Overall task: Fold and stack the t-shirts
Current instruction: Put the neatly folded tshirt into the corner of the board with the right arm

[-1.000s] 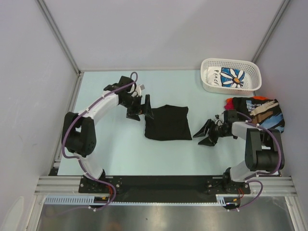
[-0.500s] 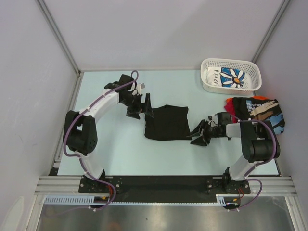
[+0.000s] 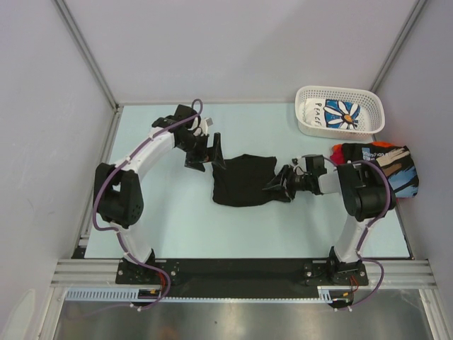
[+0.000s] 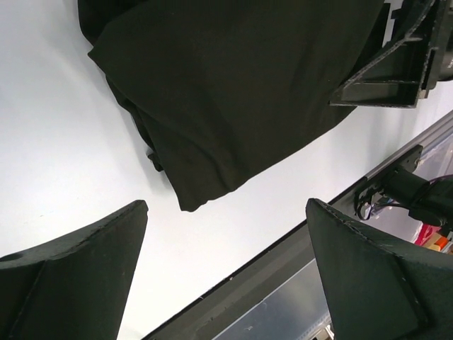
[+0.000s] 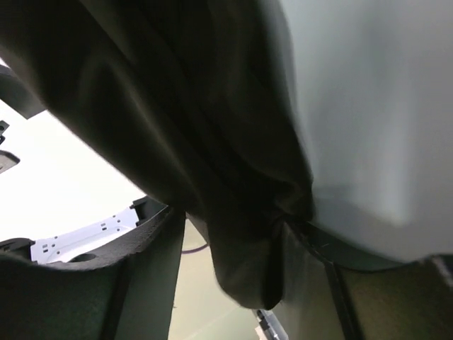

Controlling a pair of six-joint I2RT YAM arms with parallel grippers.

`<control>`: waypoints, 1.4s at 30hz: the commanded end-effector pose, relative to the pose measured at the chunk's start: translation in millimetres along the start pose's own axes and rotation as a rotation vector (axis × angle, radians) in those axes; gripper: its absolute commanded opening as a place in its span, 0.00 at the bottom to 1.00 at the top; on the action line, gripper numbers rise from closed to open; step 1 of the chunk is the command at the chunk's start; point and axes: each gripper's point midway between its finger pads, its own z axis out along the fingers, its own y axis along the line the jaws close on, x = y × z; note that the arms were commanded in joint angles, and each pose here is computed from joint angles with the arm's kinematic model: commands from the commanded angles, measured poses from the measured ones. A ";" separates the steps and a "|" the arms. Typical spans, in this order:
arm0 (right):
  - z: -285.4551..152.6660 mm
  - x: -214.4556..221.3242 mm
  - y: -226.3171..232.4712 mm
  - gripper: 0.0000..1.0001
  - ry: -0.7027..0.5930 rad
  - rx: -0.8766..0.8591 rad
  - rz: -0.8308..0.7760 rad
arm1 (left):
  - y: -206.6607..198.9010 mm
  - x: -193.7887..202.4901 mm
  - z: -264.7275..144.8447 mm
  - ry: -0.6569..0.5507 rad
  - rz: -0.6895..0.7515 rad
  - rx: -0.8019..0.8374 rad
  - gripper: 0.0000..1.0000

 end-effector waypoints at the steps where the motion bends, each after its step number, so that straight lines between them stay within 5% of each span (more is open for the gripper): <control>1: 19.4 -21.3 -33.1 0.53 -0.094 0.124 0.002 | -3.3 -15.2 -10.4 -0.041 0.028 -0.005 0.99; 4: 23.6 -27.9 -39.1 0.41 -0.108 0.171 -0.036 | -3.8 -15.3 -10.8 -0.041 0.022 -0.005 1.00; 5: 24.2 -32.6 -37.9 0.00 -0.109 0.191 -0.038 | -3.9 -15.3 -10.8 -0.041 0.020 -0.005 1.00; 6: 23.4 -37.2 -40.6 0.00 -0.127 0.219 -0.041 | -4.2 -15.4 -11.2 -0.043 0.019 -0.004 0.99; 16: -56.1 -110.3 31.1 0.00 -0.431 0.503 -0.317 | -9.8 -23.1 -9.5 -0.063 0.013 0.023 1.00; 24: -132.7 -133.9 42.8 0.00 -0.586 0.577 -0.311 | -16.5 -31.8 -3.7 -0.067 0.021 0.061 0.99; 36: -127.9 -104.5 -23.2 0.00 -0.415 0.715 -0.184 | -20.5 -40.0 -0.8 -0.069 0.041 0.080 1.00; 42: -122.6 -88.0 -42.2 0.40 -0.328 0.783 -0.146 | -19.9 -40.2 0.2 -0.063 0.046 0.084 1.00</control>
